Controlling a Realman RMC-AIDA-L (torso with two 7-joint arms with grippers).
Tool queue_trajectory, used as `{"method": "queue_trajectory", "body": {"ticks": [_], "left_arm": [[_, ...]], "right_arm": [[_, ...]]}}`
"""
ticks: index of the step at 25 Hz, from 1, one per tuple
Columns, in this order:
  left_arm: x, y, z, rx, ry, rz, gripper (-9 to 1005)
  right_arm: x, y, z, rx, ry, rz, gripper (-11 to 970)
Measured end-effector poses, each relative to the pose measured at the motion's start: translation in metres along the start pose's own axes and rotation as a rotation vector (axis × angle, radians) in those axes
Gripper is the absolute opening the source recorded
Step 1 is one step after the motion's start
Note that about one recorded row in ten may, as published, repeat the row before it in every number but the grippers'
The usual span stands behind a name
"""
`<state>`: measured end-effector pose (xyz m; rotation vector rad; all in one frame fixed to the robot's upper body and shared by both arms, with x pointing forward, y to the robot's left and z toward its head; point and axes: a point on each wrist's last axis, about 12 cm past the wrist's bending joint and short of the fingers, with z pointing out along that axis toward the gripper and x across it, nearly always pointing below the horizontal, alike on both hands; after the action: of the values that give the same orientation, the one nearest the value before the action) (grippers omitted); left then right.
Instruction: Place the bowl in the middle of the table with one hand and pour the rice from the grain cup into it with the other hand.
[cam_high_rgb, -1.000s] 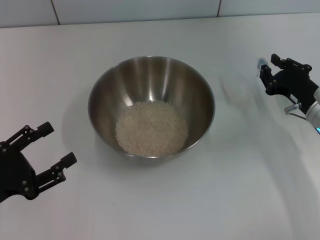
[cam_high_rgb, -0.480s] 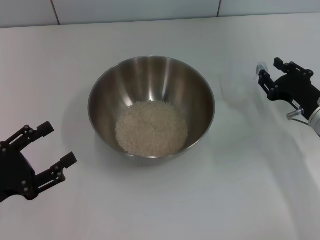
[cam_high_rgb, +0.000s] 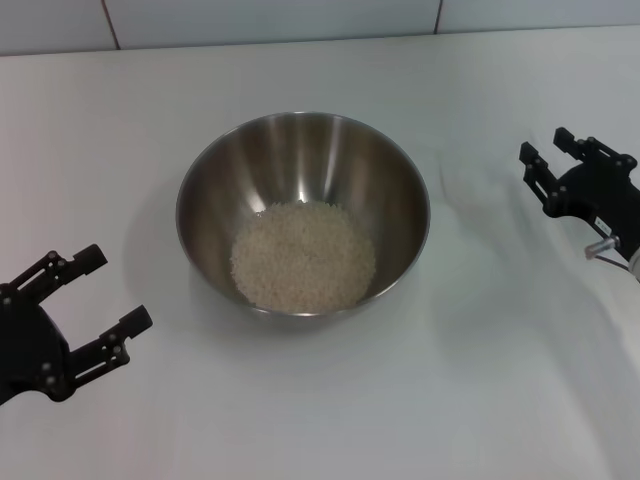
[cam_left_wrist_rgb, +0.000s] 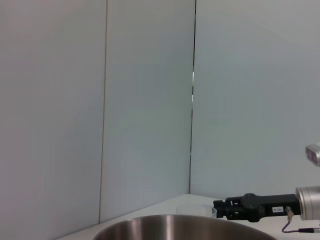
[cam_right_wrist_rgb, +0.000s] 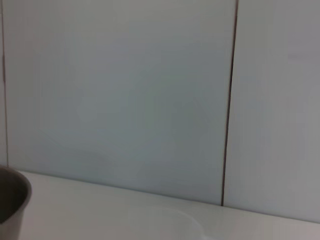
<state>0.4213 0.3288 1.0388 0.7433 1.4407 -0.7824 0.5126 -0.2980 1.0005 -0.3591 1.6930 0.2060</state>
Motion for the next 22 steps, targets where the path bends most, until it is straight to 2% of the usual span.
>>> {"method": "queue_trajectory", "body": {"ticks": [7,16,22], "left_arm": [[0.0,0.0,0.0,0.003,0.001,0.0,811],[0.001,-0.002,-0.002,0.005,0.006,-0.003,811],[0.001,-0.002,-0.002,0.008,0.004,-0.003,811]], "right_arm": [[0.003,0.001,-0.017,-0.001,-0.047,0.029,453],[0.002,0.001,-0.027,0.006,-0.083,0.055,452],[-0.012,0.005,-0.034,-0.082,-0.209,0.111,452]]}}
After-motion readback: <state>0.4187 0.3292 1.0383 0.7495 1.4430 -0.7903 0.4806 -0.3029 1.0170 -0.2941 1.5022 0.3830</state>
